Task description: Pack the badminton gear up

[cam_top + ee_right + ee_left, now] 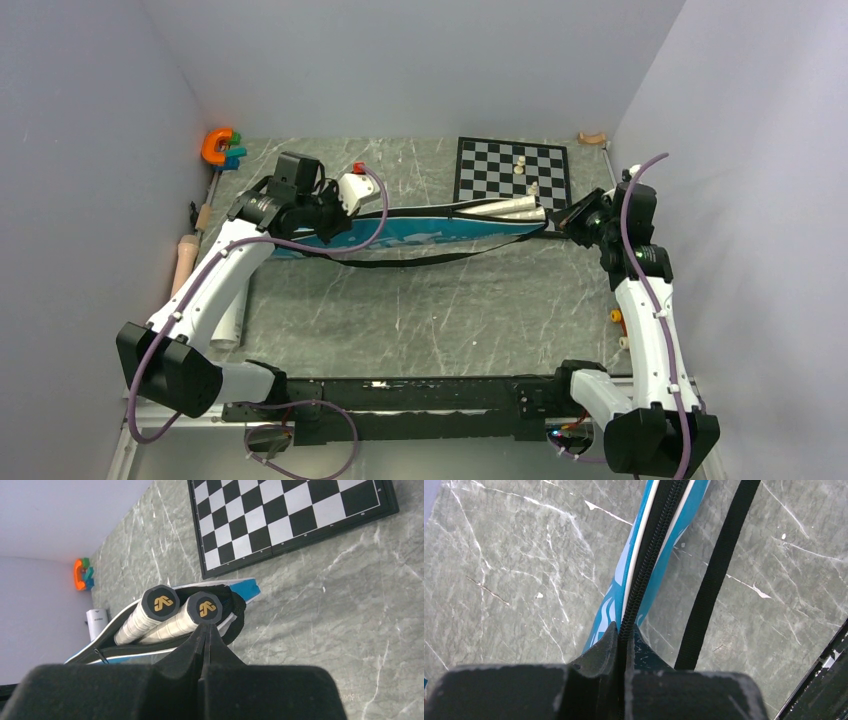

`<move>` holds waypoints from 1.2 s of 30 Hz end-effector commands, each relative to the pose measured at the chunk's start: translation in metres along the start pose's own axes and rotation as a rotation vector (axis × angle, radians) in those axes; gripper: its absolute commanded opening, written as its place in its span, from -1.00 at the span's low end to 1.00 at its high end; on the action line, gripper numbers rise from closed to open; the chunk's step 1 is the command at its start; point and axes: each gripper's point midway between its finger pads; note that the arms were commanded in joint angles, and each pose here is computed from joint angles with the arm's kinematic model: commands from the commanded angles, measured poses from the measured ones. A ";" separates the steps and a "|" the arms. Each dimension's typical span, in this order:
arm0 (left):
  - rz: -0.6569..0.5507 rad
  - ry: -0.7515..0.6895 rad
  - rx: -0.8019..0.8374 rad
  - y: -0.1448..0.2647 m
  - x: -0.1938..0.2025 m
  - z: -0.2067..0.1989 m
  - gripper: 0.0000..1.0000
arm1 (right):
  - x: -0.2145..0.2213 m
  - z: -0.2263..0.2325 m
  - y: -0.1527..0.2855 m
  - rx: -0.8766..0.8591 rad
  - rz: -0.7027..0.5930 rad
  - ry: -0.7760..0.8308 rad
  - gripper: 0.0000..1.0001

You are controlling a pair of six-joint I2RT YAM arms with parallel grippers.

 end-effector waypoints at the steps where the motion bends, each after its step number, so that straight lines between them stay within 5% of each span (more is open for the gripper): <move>1: -0.181 -0.051 -0.066 0.014 -0.052 0.021 -1.00 | -0.003 0.007 -0.002 -0.046 -0.013 0.024 -1.00; 16: -0.188 -0.063 -0.037 0.012 -0.053 0.013 -1.00 | -0.028 0.017 -0.003 -0.034 -0.091 0.051 -1.00; 36: -0.199 -0.078 -0.022 0.008 -0.061 0.006 -1.00 | 0.040 0.015 -0.027 -0.040 0.073 0.080 -1.00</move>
Point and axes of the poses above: each gripper's point midway between its finger pads, its own y axis back along the fingers, its own z axis along the line the jaws close on, x = y × z, and after that the axes turned 8 degrees about -y, right-handed
